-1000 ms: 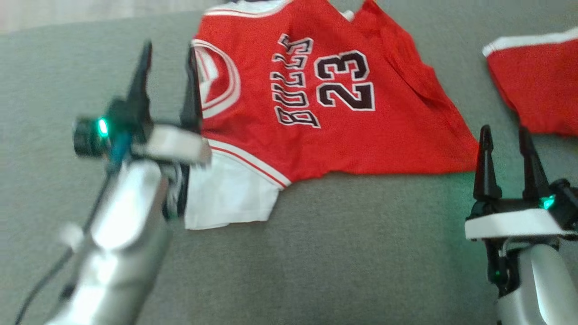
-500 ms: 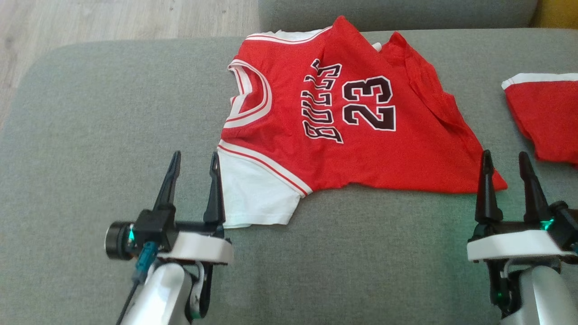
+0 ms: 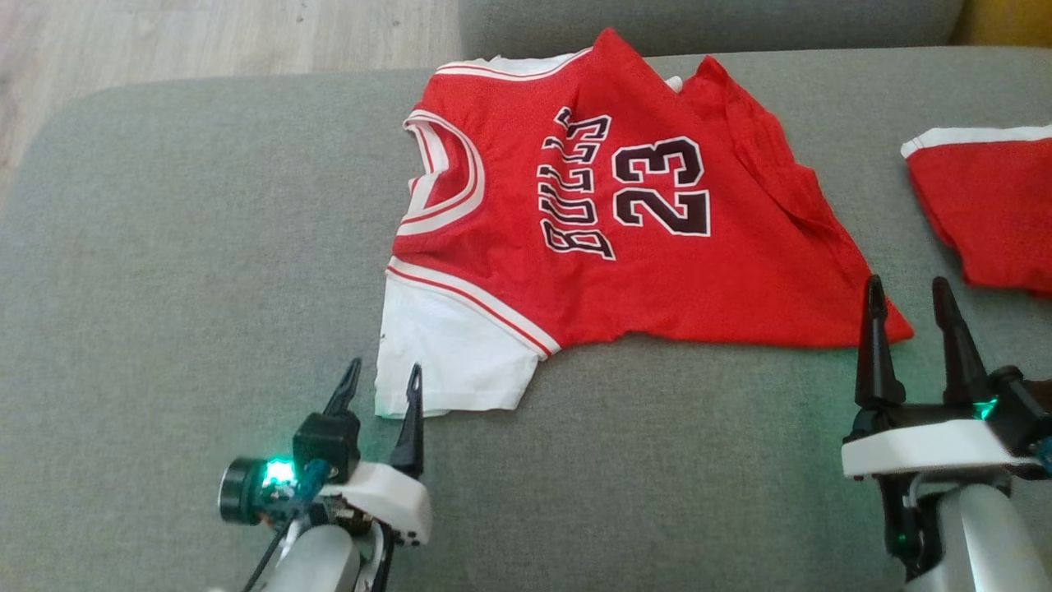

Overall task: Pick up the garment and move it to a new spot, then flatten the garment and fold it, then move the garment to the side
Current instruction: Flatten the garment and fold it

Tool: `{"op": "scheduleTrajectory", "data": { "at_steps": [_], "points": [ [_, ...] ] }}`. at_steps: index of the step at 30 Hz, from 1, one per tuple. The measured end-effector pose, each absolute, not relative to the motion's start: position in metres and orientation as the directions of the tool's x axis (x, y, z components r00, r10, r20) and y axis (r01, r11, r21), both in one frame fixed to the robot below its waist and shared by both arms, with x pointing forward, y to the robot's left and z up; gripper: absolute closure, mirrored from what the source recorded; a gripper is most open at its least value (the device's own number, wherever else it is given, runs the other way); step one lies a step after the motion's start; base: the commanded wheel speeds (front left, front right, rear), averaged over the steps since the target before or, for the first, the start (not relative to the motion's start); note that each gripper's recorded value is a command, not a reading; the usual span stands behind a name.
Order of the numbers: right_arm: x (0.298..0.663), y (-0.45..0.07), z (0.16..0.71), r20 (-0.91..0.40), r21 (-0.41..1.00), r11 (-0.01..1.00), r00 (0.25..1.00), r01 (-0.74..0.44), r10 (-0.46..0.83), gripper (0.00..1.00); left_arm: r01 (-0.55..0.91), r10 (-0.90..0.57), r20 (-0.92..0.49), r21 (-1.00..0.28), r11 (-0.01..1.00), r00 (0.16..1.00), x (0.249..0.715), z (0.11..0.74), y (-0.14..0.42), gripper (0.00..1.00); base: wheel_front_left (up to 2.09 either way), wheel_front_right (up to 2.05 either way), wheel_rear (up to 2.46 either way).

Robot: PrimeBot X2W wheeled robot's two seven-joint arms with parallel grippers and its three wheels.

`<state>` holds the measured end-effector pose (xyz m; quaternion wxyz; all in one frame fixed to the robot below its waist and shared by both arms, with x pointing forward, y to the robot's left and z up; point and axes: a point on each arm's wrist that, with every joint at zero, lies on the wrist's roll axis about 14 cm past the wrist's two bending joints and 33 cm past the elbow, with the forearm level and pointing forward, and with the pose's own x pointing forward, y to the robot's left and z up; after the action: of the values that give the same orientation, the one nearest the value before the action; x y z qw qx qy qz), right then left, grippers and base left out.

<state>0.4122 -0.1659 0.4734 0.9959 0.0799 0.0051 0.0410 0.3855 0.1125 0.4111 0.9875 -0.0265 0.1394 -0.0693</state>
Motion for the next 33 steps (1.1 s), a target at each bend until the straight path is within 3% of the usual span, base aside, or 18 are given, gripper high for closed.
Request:
{"op": "scheduleTrajectory", "data": {
  "at_steps": [7,16,17,18,23,33],
  "points": [
    [0.409,-0.171,0.466,-0.025,0.164,0.984,0.997,-0.064,0.069,0.0,0.101,-0.097,-0.438,-0.015,0.995,0.894,0.378,0.372,0.122,0.0,0.0,0.0,0.0],
    [0.408,-0.178,0.457,-0.052,0.162,0.986,0.997,-0.04,0.05,0.0,0.1,-0.097,-0.475,-0.019,0.995,0.875,0.388,0.362,0.121,0.0,0.0,0.0,0.0],
    [0.408,-0.179,0.455,-0.058,0.162,0.986,0.997,-0.036,0.046,0.0,0.105,-0.107,-0.482,-0.032,0.994,0.87,0.39,0.361,0.119,0.93,0.0,0.0,0.0],
    [0.408,-0.179,0.454,-0.061,0.162,0.986,0.997,-0.034,0.045,0.0,0.111,-0.116,-0.481,-0.039,0.993,0.869,0.391,0.361,0.118,1.0,0.0,0.0,0.0],
    [0.404,-0.189,0.438,-0.114,0.152,0.988,0.993,0.001,0.017,0.0,0.116,-0.129,-0.428,-0.056,0.992,0.894,0.395,0.371,0.114,1.0,0.0,0.0,0.0],
    [0.412,-0.196,0.397,-0.257,0.111,0.993,0.966,0.039,-0.009,0.0,0.104,-0.115,-0.106,-0.104,0.989,0.988,0.424,0.456,0.117,1.0,0.0,0.0,0.0]
  ]
}}
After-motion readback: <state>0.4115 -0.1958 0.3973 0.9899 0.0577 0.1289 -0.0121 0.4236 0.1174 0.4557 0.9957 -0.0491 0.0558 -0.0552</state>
